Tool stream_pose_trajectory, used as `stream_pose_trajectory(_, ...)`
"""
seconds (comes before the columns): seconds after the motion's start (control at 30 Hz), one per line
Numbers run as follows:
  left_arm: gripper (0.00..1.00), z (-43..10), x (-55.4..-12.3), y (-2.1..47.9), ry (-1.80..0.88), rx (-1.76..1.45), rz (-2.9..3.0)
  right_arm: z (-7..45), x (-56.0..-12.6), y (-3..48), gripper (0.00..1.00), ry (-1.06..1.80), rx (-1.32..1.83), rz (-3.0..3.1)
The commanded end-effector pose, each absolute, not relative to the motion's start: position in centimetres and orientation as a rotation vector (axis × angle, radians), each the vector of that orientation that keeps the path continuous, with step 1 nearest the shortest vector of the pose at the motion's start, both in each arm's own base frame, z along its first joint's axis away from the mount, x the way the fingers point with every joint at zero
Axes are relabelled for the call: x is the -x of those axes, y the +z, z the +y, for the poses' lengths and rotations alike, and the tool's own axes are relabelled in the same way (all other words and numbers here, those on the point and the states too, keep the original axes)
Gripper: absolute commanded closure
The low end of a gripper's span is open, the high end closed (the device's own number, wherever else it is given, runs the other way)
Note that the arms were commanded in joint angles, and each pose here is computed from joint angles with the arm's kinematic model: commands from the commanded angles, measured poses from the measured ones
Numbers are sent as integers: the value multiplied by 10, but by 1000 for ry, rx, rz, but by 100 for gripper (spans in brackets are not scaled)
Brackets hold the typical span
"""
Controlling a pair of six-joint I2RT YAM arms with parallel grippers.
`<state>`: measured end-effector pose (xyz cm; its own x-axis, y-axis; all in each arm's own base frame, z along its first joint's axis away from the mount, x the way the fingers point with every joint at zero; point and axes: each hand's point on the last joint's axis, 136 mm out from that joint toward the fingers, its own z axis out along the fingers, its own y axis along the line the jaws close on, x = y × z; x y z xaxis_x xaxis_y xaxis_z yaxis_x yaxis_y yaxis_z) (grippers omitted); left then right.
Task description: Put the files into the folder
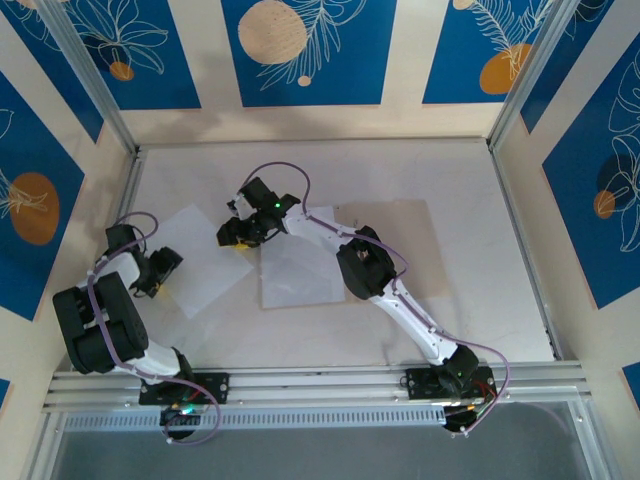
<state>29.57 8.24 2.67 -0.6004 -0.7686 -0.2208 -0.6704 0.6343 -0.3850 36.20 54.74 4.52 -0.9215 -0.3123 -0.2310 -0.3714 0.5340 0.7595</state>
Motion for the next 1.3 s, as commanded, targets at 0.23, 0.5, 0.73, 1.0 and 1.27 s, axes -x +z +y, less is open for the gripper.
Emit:
stream_pose_trajectory(0.23,20,57,-304,16,-608,1136,2484,543,-350,25,47,1352,583,2788)
stream_pose_trajectory(0.5,16,51,-307,19,-664,1106,2474,540,-351,18,47,1332,556,2815)
stream_pose_trajectory(0.73,16,45,-314,25,-732,1071,2451,535,-351,6,47,1303,514,2862)
stream_pose_trajectory(1.0,16,38,-319,33,-792,1032,2429,532,-343,-3,47,1269,506,2909)
stream_pose_trajectory(1.27,12,31,-322,35,-826,1014,2423,535,-339,-2,47,1294,506,2914)
